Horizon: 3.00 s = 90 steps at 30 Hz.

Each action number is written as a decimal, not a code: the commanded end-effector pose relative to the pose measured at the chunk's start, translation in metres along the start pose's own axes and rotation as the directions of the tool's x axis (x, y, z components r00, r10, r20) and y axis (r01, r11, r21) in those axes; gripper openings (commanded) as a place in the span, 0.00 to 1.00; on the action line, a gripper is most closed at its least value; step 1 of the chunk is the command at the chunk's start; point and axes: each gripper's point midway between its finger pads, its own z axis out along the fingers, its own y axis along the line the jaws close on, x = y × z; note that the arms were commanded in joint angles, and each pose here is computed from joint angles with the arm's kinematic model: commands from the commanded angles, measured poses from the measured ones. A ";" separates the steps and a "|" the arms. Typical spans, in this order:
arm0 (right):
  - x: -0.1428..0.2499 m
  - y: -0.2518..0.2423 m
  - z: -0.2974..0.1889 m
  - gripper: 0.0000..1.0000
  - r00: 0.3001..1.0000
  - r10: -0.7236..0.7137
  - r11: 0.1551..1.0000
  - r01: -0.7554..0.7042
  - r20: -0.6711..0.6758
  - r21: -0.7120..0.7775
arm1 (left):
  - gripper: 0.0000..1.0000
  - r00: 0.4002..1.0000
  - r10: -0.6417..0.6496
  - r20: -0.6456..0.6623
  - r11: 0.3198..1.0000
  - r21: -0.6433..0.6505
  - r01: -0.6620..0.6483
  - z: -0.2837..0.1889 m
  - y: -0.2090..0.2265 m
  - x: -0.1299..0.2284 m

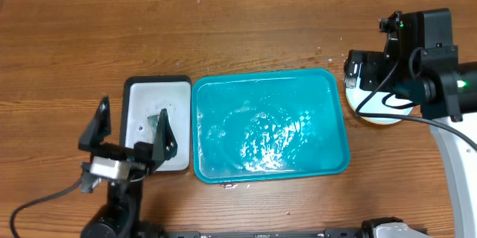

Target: Clean dirty plates on tray and stack at the side

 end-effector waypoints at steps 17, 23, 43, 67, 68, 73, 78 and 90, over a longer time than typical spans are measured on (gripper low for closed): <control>-0.008 0.002 -0.007 1.00 0.999 -0.008 1.000 0.008 0.035 -0.004 | 1.00 0.998 -0.043 0.034 0.999 -0.029 0.044 -0.045 0.007 0.038; -0.008 0.002 -0.007 1.00 0.999 -0.008 1.000 0.008 0.035 -0.004 | 1.00 0.993 -0.066 -0.096 0.996 -0.061 0.061 -0.046 0.013 0.071; -0.008 0.002 -0.007 1.00 0.999 -0.008 1.000 0.009 0.035 -0.004 | 1.00 0.788 -0.257 -0.560 0.961 -0.233 0.148 -0.095 0.024 0.194; -0.008 0.002 -0.007 1.00 0.999 -0.008 1.000 0.009 0.035 -0.004 | 1.00 0.789 -0.257 -0.558 0.960 -0.240 0.143 -0.095 0.025 0.194; -0.008 0.002 -0.007 1.00 0.999 -0.008 1.000 0.009 0.035 -0.004 | 1.00 0.789 -0.257 -0.559 0.960 -0.240 0.143 -0.095 0.025 0.194; -0.008 0.002 -0.007 1.00 0.999 -0.008 1.000 0.008 0.035 -0.004 | 1.00 0.789 -0.257 -0.559 0.960 -0.240 0.143 -0.095 0.025 0.194; -0.008 0.002 -0.007 1.00 0.999 -0.008 1.000 0.008 0.035 -0.004 | 1.00 0.789 -0.257 -0.559 0.960 -0.240 0.143 -0.095 0.025 0.194; -0.007 0.002 -0.099 1.00 0.946 0.000 0.998 0.019 0.323 -0.055 | 1.00 0.789 -0.257 -0.559 0.960 -0.240 0.143 -0.095 0.025 0.194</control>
